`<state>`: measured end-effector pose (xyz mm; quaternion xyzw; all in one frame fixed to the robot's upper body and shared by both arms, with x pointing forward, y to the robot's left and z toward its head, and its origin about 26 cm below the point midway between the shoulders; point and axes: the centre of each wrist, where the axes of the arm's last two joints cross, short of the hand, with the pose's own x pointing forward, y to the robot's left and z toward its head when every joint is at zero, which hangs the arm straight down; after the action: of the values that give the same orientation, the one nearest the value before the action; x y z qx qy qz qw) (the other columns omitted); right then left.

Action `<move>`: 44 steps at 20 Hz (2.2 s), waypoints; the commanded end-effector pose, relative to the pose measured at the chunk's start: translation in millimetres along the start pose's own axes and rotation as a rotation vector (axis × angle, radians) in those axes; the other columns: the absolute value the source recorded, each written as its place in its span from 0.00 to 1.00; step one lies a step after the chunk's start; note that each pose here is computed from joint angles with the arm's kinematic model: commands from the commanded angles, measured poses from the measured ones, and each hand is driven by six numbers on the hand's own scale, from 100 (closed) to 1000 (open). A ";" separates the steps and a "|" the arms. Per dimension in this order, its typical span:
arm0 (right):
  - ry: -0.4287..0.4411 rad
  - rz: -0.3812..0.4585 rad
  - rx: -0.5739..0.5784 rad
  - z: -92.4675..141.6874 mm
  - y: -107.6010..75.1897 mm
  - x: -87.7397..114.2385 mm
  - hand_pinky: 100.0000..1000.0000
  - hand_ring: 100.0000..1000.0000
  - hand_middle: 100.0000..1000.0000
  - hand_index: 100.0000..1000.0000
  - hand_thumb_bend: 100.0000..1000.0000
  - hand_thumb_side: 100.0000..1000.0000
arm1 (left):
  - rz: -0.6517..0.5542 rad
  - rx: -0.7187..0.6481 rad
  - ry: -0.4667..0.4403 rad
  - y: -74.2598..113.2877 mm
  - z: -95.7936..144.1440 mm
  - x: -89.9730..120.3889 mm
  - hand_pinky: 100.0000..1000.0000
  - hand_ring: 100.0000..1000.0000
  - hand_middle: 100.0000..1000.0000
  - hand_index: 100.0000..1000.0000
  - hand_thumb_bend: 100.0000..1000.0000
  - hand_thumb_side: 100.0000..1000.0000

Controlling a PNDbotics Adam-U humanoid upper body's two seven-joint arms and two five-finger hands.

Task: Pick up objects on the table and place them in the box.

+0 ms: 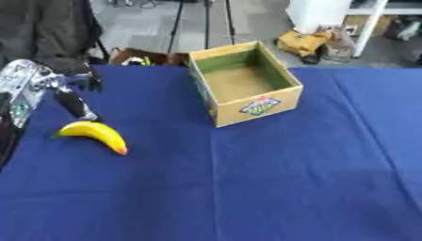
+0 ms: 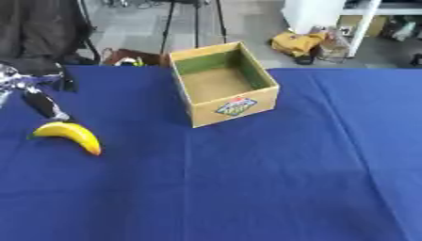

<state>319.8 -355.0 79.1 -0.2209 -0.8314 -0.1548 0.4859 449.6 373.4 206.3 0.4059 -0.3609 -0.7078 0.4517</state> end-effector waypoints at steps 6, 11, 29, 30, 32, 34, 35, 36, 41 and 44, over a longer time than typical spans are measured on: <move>-0.029 0.001 0.008 -7.3 -2.6 7.3 0.69 0.64 0.64 0.74 0.00 0.66 | -0.058 -0.058 -0.018 3.2 -2.4 -3.8 0.73 0.57 0.55 0.69 0.57 0.31; -0.030 0.003 0.006 -7.8 -3.5 7.5 0.69 0.64 0.64 0.74 0.00 0.66 | -0.050 -0.069 -0.028 8.4 9.6 -13.8 0.74 0.58 0.55 0.69 0.58 0.31; -0.025 0.004 0.009 -6.5 -3.5 6.4 0.69 0.64 0.64 0.74 0.00 0.66 | -0.060 -0.196 -0.020 -22.7 5.3 -16.7 0.74 0.57 0.54 0.67 0.50 0.26; -0.025 0.004 0.009 -6.5 -3.6 6.3 0.69 0.64 0.64 0.74 0.00 0.66 | -0.058 -0.199 -0.023 -24.6 4.4 -16.1 0.74 0.57 0.54 0.67 0.50 0.26; -0.024 0.004 0.010 -6.3 -3.7 6.1 0.69 0.64 0.64 0.74 0.00 0.66 | -0.055 -0.205 -0.029 -28.0 2.6 -14.6 0.74 0.57 0.54 0.67 0.50 0.26; -0.023 0.004 0.011 -6.0 -3.6 5.9 0.69 0.64 0.64 0.74 0.00 0.66 | -0.052 -0.209 -0.034 -30.4 1.2 -13.5 0.73 0.56 0.53 0.67 0.48 0.25; -0.023 0.004 0.011 -5.9 -3.6 5.8 0.69 0.64 0.64 0.74 0.00 0.66 | -0.050 -0.208 -0.035 -31.4 0.5 -12.9 0.73 0.56 0.53 0.66 0.48 0.25; -0.023 0.004 0.011 -5.8 -3.6 5.8 0.69 0.64 0.64 0.74 0.00 0.66 | -0.048 -0.208 -0.036 -32.4 -0.1 -12.4 0.73 0.56 0.53 0.66 0.48 0.25; -0.021 0.002 0.012 -5.5 -3.5 5.5 0.69 0.64 0.64 0.74 0.00 0.66 | -0.048 -0.208 -0.042 -34.5 -2.4 -10.4 0.71 0.55 0.52 0.65 0.44 0.24; -0.021 0.002 0.012 -5.5 -3.5 5.5 0.69 0.64 0.64 0.74 0.00 0.67 | -0.047 -0.190 -0.045 -33.8 -3.2 -9.3 0.66 0.51 0.48 0.61 0.33 0.23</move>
<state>319.0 -354.2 77.3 -0.2180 -0.8304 -0.1519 0.4898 442.6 389.8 164.9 0.3397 -0.2908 -0.7603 0.4711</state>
